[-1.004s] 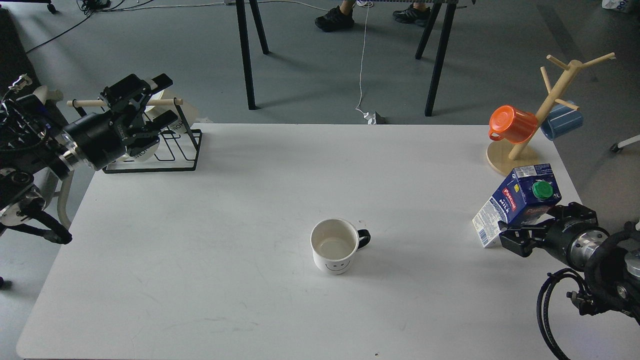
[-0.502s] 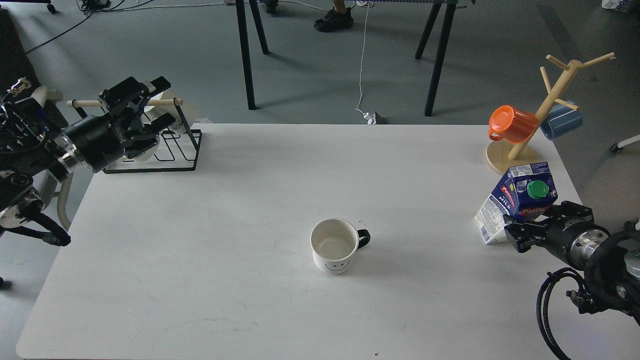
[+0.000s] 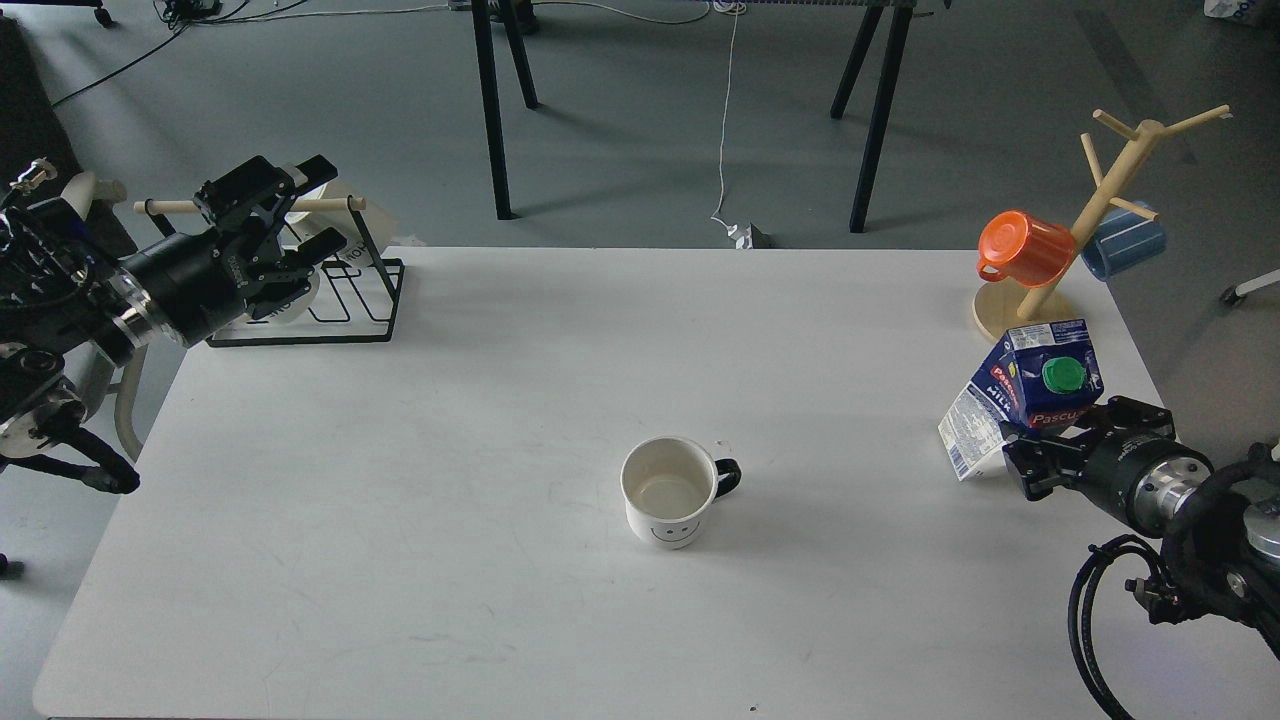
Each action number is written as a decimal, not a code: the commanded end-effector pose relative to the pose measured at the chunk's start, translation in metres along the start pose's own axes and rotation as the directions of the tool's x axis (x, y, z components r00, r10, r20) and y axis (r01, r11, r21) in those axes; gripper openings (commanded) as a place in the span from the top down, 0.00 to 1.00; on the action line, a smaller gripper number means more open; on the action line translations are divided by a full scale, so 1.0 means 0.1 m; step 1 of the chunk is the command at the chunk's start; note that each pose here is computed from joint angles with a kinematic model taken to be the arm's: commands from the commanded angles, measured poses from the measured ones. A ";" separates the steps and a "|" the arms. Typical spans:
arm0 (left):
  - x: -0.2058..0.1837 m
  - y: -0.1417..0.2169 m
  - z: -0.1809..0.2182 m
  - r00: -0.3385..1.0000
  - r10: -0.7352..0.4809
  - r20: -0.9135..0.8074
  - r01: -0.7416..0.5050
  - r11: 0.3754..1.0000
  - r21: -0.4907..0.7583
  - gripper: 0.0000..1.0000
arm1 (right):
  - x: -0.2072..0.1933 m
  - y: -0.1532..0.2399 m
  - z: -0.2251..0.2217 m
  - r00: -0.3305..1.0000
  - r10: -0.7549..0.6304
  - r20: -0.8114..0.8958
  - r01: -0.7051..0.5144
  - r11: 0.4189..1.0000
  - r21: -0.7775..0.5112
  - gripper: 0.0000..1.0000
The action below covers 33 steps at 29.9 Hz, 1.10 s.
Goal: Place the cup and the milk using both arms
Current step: 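Lift the milk carton and carry it beside the white mug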
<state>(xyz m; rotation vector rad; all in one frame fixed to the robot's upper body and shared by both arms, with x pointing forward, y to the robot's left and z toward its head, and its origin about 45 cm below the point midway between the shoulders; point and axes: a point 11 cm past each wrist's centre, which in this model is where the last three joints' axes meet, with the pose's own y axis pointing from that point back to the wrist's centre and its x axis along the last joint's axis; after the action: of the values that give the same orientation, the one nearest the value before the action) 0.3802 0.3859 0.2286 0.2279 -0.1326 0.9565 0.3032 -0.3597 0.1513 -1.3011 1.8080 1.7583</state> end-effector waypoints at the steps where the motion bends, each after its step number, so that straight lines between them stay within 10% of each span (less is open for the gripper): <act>1: -0.02 -0.02 -0.01 1.000 -0.003 -0.005 0.003 1.000 -0.003 0.01 | -0.06 0.03 0.08 0.999 -0.030 -0.024 0.030 0.999 -0.026 0.46; 33: -0.10 -0.04 -0.08 1.000 -0.026 -0.008 0.026 1.000 0.016 0.01 | -0.16 0.10 1.53 0.973 -0.229 0.026 0.228 0.938 -0.260 0.44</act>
<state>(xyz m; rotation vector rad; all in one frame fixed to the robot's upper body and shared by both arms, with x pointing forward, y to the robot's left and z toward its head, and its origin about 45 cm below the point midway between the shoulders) 0.3777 0.3777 0.2184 0.2399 -0.1142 0.9327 0.2494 -0.2219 0.1416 -1.5823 1.3995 1.9142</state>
